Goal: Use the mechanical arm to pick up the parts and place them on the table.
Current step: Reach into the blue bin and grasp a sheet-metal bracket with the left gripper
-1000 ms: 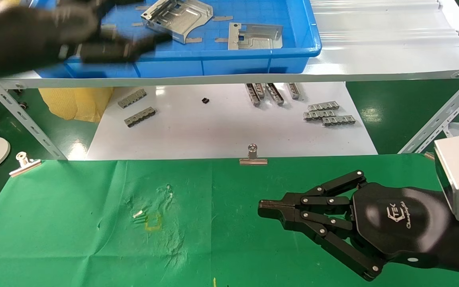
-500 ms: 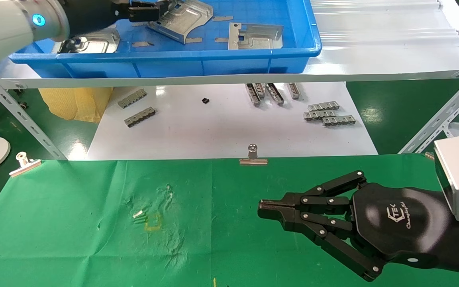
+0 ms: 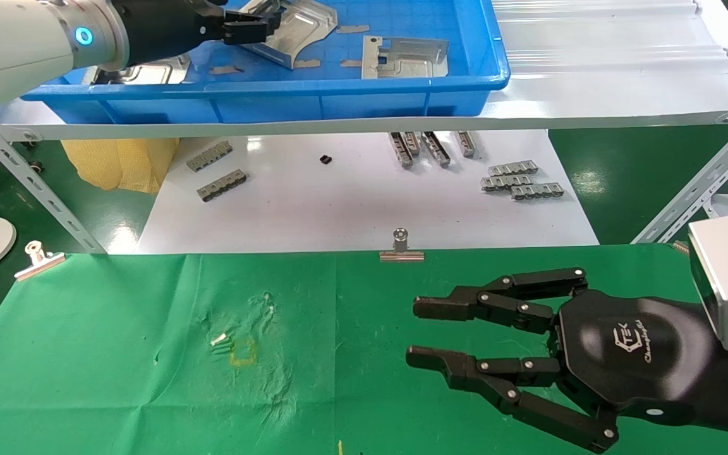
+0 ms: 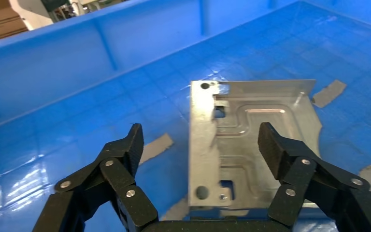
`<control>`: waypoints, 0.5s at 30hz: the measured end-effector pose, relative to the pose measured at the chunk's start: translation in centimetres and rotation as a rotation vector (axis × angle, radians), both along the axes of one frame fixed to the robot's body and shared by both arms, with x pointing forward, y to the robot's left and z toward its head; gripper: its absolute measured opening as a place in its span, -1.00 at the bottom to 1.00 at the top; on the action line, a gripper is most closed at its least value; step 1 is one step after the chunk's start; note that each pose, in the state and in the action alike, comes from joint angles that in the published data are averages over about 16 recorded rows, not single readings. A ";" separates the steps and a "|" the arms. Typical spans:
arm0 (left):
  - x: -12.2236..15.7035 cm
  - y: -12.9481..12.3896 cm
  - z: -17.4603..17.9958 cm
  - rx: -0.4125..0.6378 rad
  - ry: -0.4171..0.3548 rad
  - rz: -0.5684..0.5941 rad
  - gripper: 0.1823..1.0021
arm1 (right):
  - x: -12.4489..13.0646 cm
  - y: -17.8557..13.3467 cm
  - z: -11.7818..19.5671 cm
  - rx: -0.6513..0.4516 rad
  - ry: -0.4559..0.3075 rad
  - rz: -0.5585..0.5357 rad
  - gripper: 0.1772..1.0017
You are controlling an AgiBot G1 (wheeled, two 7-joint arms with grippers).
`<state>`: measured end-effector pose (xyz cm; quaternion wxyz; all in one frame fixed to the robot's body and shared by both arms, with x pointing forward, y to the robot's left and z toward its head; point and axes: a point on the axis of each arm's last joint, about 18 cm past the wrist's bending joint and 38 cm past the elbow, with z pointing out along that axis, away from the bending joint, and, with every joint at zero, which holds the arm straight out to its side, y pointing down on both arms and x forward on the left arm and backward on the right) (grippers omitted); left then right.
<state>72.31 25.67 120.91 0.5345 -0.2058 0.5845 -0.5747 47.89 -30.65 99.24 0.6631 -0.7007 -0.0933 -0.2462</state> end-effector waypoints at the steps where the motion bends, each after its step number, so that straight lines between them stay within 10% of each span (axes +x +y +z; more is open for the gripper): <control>1: 0.0 -0.1 0.0 0.001 0.002 -0.001 0.75 | 0.0 0.0 0.0 0.000 0.000 0.000 -0.56; 15: 0.2 -0.4 -0.2 -0.004 0.021 0.004 0.09 | 0.0 0.0 0.0 0.000 0.000 0.000 0.20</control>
